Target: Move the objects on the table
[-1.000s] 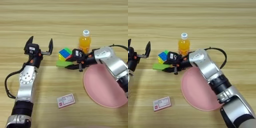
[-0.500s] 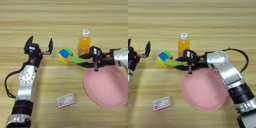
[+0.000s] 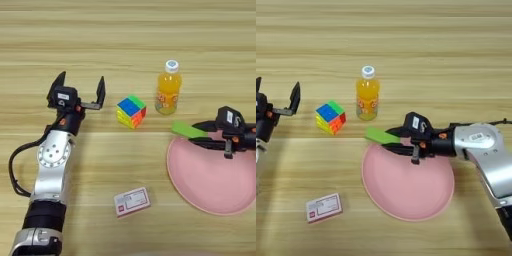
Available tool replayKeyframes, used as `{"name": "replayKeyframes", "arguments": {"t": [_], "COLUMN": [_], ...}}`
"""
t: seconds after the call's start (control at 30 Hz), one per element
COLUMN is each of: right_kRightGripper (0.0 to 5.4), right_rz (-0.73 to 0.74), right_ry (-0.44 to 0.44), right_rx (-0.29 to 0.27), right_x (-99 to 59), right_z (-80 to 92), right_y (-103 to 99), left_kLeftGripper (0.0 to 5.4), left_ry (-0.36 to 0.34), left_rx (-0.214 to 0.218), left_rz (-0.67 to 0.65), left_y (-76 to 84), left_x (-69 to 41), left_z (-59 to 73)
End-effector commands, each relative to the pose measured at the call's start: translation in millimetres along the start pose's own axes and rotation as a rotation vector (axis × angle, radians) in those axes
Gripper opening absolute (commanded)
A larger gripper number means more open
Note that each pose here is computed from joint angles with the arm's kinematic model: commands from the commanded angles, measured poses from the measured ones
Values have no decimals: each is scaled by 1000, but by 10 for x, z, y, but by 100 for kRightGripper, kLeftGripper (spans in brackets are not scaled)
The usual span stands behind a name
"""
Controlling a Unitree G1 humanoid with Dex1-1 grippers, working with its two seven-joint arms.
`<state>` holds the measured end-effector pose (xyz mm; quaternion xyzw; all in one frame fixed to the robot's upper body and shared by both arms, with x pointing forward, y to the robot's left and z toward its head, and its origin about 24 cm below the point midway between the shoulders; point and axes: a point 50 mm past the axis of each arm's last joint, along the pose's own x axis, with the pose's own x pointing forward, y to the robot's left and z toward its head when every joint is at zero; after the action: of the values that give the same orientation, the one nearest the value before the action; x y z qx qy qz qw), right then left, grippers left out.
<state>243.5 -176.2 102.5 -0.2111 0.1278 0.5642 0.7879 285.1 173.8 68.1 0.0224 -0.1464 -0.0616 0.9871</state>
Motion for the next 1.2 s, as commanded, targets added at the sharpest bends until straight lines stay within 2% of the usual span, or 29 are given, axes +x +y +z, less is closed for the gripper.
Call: {"name": "replayKeyframes", "arguments": {"t": [0.03,0.33,0.7,0.8,0.87,1.2], "right_kRightGripper": [138,138,138,138,177,278], "right_rz": [-31,-21,-5,5,11,12], "right_ry": [51,149,187,189,183,71], "right_rx": [15,43,52,47,46,38], "right_x": [-85,-62,-30,-26,-23,0], "right_z": [-150,-479,-631,-643,-638,-475], "right_y": [0,57,80,89,96,76], "left_kLeftGripper": [540,540,540,540,540,540], "left_ry": [-1,0,4,4,4,6], "left_rx": [11,15,19,19,19,20], "left_rz": [-5,-11,-14,-15,-15,-17], "left_y": [26,38,45,43,43,45], "left_x": [-7,-13,-25,-24,-24,-20], "left_z": [5,11,9,8,9,0]}}
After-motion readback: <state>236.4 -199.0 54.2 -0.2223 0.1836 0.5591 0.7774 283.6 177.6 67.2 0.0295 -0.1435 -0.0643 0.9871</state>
